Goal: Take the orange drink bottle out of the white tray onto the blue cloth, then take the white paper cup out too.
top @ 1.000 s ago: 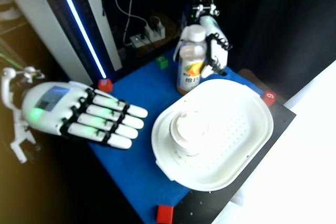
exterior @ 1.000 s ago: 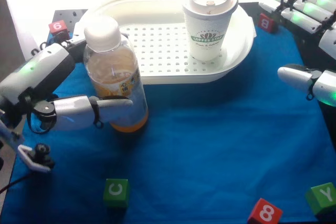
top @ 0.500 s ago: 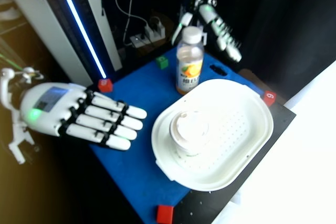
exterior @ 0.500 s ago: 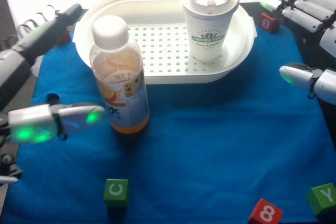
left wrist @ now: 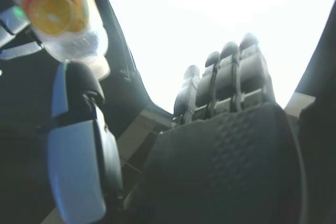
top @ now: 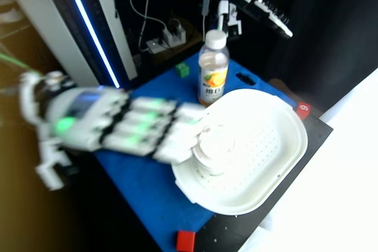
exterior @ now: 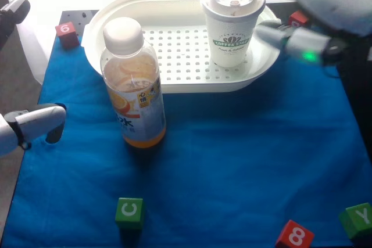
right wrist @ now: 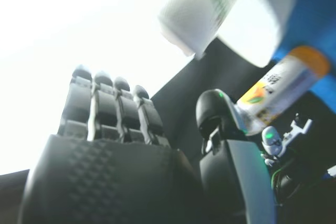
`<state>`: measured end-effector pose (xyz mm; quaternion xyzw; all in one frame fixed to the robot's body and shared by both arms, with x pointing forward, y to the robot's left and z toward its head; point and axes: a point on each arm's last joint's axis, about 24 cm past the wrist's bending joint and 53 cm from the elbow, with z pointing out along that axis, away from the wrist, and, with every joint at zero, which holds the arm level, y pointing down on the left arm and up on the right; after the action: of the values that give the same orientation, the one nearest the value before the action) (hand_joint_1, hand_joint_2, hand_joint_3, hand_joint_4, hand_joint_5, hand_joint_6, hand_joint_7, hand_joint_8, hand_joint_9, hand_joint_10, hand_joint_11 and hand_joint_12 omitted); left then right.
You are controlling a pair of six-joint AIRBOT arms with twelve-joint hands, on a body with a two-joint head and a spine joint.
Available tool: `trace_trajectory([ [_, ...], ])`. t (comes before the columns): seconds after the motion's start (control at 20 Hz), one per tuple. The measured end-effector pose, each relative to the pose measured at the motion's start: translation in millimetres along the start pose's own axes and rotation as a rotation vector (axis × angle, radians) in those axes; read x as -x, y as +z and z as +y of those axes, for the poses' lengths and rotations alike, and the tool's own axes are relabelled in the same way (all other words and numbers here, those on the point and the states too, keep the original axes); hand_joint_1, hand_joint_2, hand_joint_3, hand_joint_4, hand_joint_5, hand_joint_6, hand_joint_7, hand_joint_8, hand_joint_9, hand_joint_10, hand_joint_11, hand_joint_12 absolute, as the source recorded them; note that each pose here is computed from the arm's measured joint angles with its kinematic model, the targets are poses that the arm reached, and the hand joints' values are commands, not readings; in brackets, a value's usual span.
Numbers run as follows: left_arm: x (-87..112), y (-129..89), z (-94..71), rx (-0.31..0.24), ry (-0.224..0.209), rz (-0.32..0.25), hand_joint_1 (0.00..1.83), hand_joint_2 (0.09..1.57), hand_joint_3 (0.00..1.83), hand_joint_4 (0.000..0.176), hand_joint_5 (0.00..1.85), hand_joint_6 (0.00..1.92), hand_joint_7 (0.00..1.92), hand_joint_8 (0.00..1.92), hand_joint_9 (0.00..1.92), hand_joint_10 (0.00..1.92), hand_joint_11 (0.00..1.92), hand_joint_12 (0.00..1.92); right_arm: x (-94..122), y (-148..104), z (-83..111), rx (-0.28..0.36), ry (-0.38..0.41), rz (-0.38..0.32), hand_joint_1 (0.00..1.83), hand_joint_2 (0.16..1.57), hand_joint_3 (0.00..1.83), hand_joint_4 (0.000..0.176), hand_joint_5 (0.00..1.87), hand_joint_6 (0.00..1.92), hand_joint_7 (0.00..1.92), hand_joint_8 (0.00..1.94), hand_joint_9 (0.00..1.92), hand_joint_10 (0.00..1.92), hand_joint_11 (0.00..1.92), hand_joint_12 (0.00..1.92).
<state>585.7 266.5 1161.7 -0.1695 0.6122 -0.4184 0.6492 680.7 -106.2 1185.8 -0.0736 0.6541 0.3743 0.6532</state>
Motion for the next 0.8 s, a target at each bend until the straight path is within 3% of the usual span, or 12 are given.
trace_trajectory([
  [0.05,0.3,-0.5,1.2,0.004,-0.003,-0.009,0.7,1.01,0.01,0.12,0.0,0.0,0.0,0.0,0.0,0.0,0.0,0.0,-9.1,10.0,0.2,0.0,0.002,0.02,0.4,1.29,0.0,0.043,0.0,0.0,0.0,0.0,0.0,0.0,0.0,0.0],
  [0.1,1.6,-0.6,3.2,0.013,-0.002,-0.015,0.69,1.01,0.01,0.115,0.0,0.0,0.0,0.0,0.0,0.0,0.0,0.0,-13.7,19.4,-1.5,-0.007,0.01,0.029,0.41,1.27,0.0,0.062,0.0,0.0,0.0,0.0,0.0,0.0,0.0,0.0],
  [0.2,5.5,-0.5,4.3,0.016,-0.001,-0.031,0.69,1.03,0.02,0.084,0.0,0.0,0.0,0.0,0.0,0.0,0.0,0.0,-17.1,38.6,-3.6,-0.012,0.015,0.023,0.52,1.18,0.0,0.035,0.0,0.0,0.0,0.0,0.0,0.0,0.0,0.0],
  [0.25,6.0,-0.3,4.7,0.017,0.0,-0.032,0.69,1.03,0.02,0.084,0.0,0.0,0.0,0.0,0.0,0.0,0.0,0.0,-19.3,43.6,-3.8,-0.014,0.019,0.024,0.52,1.18,0.0,0.035,0.0,0.0,0.0,0.0,0.0,0.0,0.0,0.0],
  [0.3,6.4,-0.3,5.2,0.018,0.001,-0.033,0.7,1.04,0.02,0.072,0.0,0.0,0.0,0.0,0.0,0.0,0.0,0.0,-24.8,47.9,-4.5,-0.016,0.02,0.032,0.53,1.16,0.0,0.04,0.0,0.0,0.0,0.0,0.0,0.0,0.0,0.0],
  [0.35,7.1,-0.3,5.9,0.021,0.001,-0.036,0.68,1.05,0.02,0.074,0.0,0.0,0.0,0.0,0.0,0.0,0.0,0.0,-31.9,51.9,-4.7,-0.02,0.024,0.045,0.57,1.15,0.0,0.037,0.0,0.0,0.0,0.0,0.0,0.0,0.0,0.0],
  [0.45,9.2,0.5,6.6,0.019,0.006,-0.04,0.64,1.06,0.02,0.081,0.0,0.0,0.0,0.0,0.0,0.0,0.0,0.0,-43.8,58.4,-7.8,-0.035,0.037,0.07,0.64,1.14,0.0,0.047,0.0,0.0,0.0,0.0,0.0,0.0,0.0,0.0],
  [0.55,9.5,0.5,7.1,0.022,0.006,-0.042,0.65,1.05,0.01,0.08,0.01,0.0,0.0,0.0,0.0,0.0,0.0,0.0,-43.4,63.8,-14.5,-0.054,0.047,0.065,0.69,1.12,0.0,0.033,0.0,0.0,0.0,0.0,0.0,0.0,0.0,0.0],
  [0.65,7.3,-0.1,8.2,0.022,-0.002,-0.045,0.63,1.05,0.01,0.082,0.01,0.0,0.0,0.0,0.0,0.0,0.0,0.0,-40.7,67.0,-22.0,-0.073,0.056,0.051,0.66,1.12,0.0,0.038,0.0,0.0,0.0,0.0,0.0,0.0,0.0,0.0],
  [0.7,3.2,-0.5,10.0,0.027,-0.008,-0.036,0.61,1.04,0.0,0.106,0.01,0.0,0.0,0.0,0.0,0.0,0.01,0.0,-41.4,68.5,-27.7,-0.089,0.064,0.051,0.65,1.12,0.0,0.035,0.0,0.0,0.0,0.0,0.0,0.0,0.0,0.0],
  [0.75,1.3,-0.6,10.8,0.029,-0.012,-0.033,0.6,1.05,0.0,0.117,0.01,0.0,0.0,0.0,0.0,0.0,0.01,0.01,-42.1,68.7,-29.8,-0.096,0.068,0.053,0.66,1.12,0.0,0.023,0.0,0.0,0.0,0.0,0.0,0.0,0.0,0.0],
  [0.8,-0.7,-0.7,11.5,0.031,-0.016,-0.027,0.6,1.05,0.01,0.114,0.01,0.0,0.0,0.0,0.0,0.0,0.02,0.01,-42.6,68.7,-31.3,-0.1,0.075,0.055,0.68,1.11,0.0,0.008,0.0,0.0,0.0,0.0,0.0,0.0,0.0,0.0],
])
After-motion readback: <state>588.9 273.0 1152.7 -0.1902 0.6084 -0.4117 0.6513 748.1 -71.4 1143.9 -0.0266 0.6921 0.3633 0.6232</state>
